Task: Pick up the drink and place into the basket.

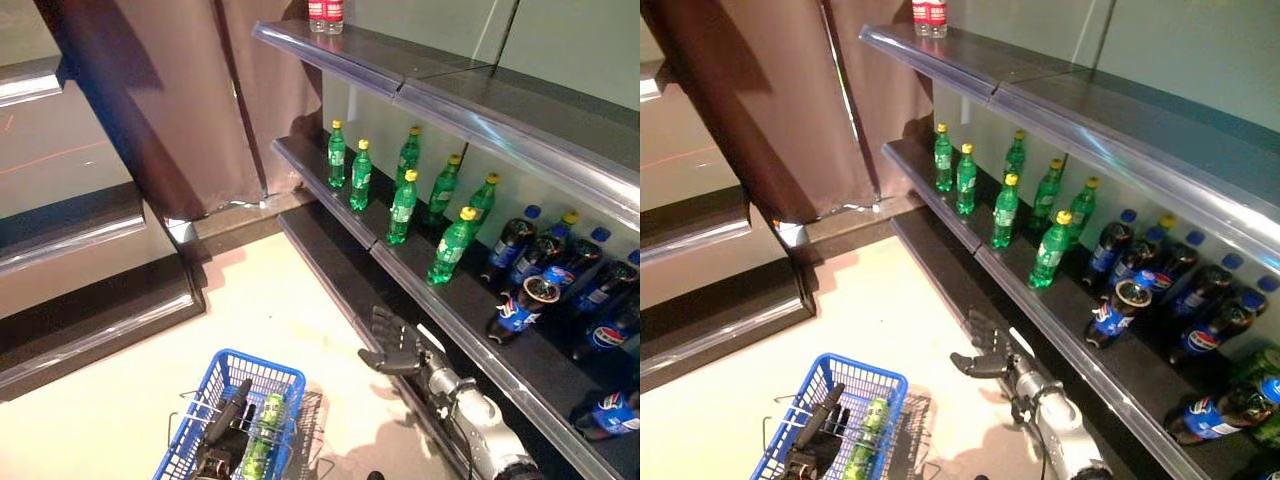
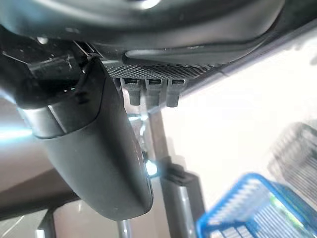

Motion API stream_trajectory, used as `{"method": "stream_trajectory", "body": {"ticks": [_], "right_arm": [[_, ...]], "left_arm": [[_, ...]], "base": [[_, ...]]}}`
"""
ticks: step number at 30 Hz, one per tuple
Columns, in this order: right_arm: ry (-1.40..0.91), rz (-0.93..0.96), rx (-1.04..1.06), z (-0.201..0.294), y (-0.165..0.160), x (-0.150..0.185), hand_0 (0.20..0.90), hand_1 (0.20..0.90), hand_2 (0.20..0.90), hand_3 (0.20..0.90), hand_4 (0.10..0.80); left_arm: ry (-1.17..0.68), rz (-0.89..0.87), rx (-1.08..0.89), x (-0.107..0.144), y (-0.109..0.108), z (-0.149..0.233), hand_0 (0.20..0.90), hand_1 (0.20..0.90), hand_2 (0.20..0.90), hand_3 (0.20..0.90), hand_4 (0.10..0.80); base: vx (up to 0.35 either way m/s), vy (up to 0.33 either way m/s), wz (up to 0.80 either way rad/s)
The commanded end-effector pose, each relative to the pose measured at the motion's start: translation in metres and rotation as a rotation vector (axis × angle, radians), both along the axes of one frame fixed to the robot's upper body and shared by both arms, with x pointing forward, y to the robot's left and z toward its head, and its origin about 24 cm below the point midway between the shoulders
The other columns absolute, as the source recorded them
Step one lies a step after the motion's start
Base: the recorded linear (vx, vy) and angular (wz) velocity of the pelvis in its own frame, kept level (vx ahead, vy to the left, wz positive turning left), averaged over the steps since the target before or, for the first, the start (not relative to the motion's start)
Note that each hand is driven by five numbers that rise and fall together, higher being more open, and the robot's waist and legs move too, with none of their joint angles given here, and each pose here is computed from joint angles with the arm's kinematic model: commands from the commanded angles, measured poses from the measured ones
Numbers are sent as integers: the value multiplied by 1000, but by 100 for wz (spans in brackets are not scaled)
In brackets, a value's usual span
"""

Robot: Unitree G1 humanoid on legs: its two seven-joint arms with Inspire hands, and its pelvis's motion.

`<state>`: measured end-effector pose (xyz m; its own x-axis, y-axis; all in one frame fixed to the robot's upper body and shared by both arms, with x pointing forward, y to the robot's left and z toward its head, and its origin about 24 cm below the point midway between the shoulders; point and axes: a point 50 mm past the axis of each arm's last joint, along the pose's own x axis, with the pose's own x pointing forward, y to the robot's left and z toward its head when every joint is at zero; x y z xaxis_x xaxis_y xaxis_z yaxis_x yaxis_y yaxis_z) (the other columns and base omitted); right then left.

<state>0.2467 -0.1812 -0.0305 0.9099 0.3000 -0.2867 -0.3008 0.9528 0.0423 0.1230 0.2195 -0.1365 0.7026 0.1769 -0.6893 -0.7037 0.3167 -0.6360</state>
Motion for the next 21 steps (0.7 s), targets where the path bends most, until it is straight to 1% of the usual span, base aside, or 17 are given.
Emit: {"method": "stream_trajectory", "body": {"ticks": [1, 5, 11, 21], "right_arm": [[-303, -21, 83, 69, 11, 49, 900, 900, 900, 900, 800], [-348, -104, 89, 81, 9, 61, 900, 900, 900, 900, 800], [-408, -165, 64, 96, 7, 72, 900, 900, 900, 900, 800], [-413, -220, 8, 92, -9, 70, 900, 900, 900, 900, 800]], "left_arm": [[-380, -37, 157, 79, 27, 58, 300, 300, 300, 200, 100], [-369, -50, 163, 76, 28, 57, 300, 300, 300, 200, 100], [-361, -66, 167, 79, 28, 58, 300, 300, 300, 200, 100], [-365, -99, 161, 80, 29, 59, 300, 300, 300, 200, 100]], "base": [[20, -8, 7], [16, -12, 19], [10, 0, 17], [-1, 5, 5]]}}
